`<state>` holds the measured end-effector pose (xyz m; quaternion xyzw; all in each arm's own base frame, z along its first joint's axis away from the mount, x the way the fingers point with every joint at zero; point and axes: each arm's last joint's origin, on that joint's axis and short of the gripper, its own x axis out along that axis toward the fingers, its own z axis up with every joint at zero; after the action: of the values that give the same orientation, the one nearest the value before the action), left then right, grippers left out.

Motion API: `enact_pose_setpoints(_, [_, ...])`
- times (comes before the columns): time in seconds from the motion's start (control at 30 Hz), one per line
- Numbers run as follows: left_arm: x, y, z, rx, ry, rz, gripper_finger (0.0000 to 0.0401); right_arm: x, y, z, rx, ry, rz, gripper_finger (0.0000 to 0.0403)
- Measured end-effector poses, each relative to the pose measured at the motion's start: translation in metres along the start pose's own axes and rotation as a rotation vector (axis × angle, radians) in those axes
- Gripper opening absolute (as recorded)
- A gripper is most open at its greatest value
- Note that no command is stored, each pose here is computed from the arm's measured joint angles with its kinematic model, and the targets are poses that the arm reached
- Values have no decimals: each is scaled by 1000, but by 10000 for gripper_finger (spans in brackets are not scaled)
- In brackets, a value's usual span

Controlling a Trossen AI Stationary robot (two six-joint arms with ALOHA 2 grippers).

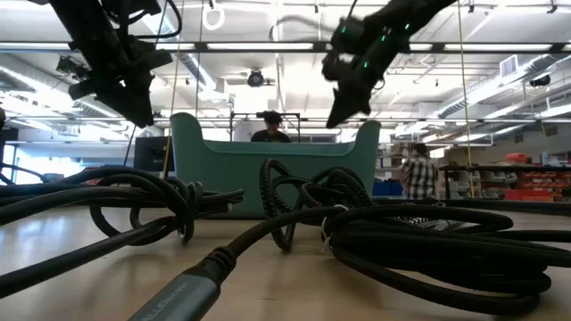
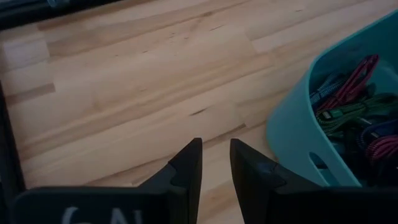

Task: Pick and place USB-C Cables
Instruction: Move the light blue bin to the center of the table

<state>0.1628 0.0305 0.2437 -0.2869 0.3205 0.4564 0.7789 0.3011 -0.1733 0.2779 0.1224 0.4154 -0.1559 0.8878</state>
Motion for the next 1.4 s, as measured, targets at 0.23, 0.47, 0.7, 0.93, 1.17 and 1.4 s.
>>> enact_pose_setpoints(0.23, [0,0,0,-32,0,0,89,38,-3,-11,-6,111,85,1])
enact_pose_setpoints(0.47, [0,0,0,-41,-7,7,89,59,9,-17,-23,169,150,0])
enact_pose_setpoints(0.7, [0,0,0,-57,-11,9,89,60,25,-21,-38,224,180,0])
enact_pose_setpoints(0.93, [0,0,0,-56,-12,8,89,58,31,-26,-71,280,107,0])
enact_pose_setpoints(1.17, [0,0,0,-46,-12,10,89,9,27,-11,-64,251,-61,0])
enact_pose_setpoints(1.4, [0,1,0,-39,-11,20,89,-79,35,-2,18,33,-172,0])
